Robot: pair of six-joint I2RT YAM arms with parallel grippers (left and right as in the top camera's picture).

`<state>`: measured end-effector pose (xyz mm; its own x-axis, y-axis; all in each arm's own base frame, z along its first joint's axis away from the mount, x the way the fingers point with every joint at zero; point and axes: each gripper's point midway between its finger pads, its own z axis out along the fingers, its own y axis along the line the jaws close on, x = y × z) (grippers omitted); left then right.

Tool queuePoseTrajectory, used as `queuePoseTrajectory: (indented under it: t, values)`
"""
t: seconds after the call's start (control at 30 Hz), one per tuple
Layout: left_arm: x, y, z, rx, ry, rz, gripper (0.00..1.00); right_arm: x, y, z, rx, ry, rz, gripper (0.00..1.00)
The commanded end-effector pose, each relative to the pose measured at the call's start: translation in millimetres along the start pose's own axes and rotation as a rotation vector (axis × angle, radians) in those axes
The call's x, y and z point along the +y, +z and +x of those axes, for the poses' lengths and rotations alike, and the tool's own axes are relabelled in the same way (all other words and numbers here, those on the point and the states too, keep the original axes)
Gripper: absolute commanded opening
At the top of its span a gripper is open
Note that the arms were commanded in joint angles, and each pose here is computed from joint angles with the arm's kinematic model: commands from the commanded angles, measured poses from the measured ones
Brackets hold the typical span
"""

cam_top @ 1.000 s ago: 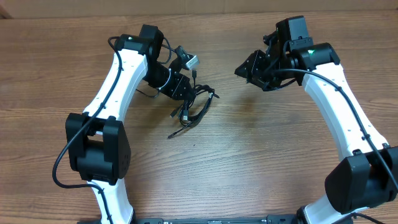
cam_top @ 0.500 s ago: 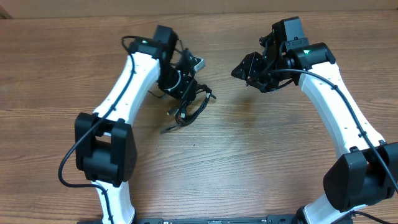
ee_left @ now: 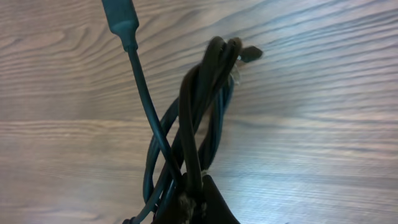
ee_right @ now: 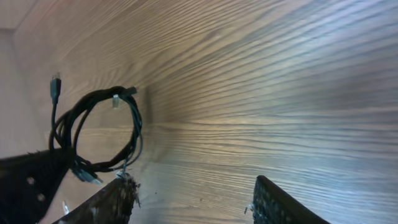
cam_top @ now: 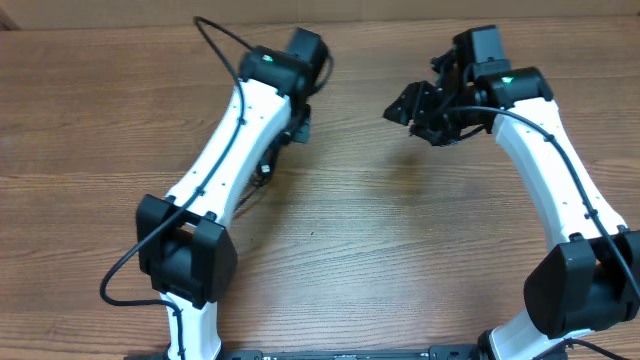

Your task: Untangle cables

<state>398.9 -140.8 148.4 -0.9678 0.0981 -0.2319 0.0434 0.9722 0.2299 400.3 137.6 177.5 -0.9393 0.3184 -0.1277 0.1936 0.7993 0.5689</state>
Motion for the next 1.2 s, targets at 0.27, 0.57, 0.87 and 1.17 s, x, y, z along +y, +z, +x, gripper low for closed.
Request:
queuePoseTrajectory:
  t: [0.27,0.57,0.87,1.17]
  values:
    - [-100.9,6.2,22.8,0.005,0.166,0.290,0.38,-57.3,-26.7,-21.5,-0.030,0.099,0.060,0.70]
    - [-147.4,-26.1,9.3,-0.052,0.226,0.571,0.36,-58.7,-27.4,-22.1,-0.031,0.095,0.062,0.71]
    - [-85.4,13.1,-4.4,-0.005,0.040,0.416,0.39,-60.7,-27.4,-19.7,-0.022,0.056,0.073,0.73]
    - [-69.9,83.6,-13.0,0.018,0.062,0.355,0.41,-60.9,-27.4,-19.2,-0.020,0.057,0.074,0.73]
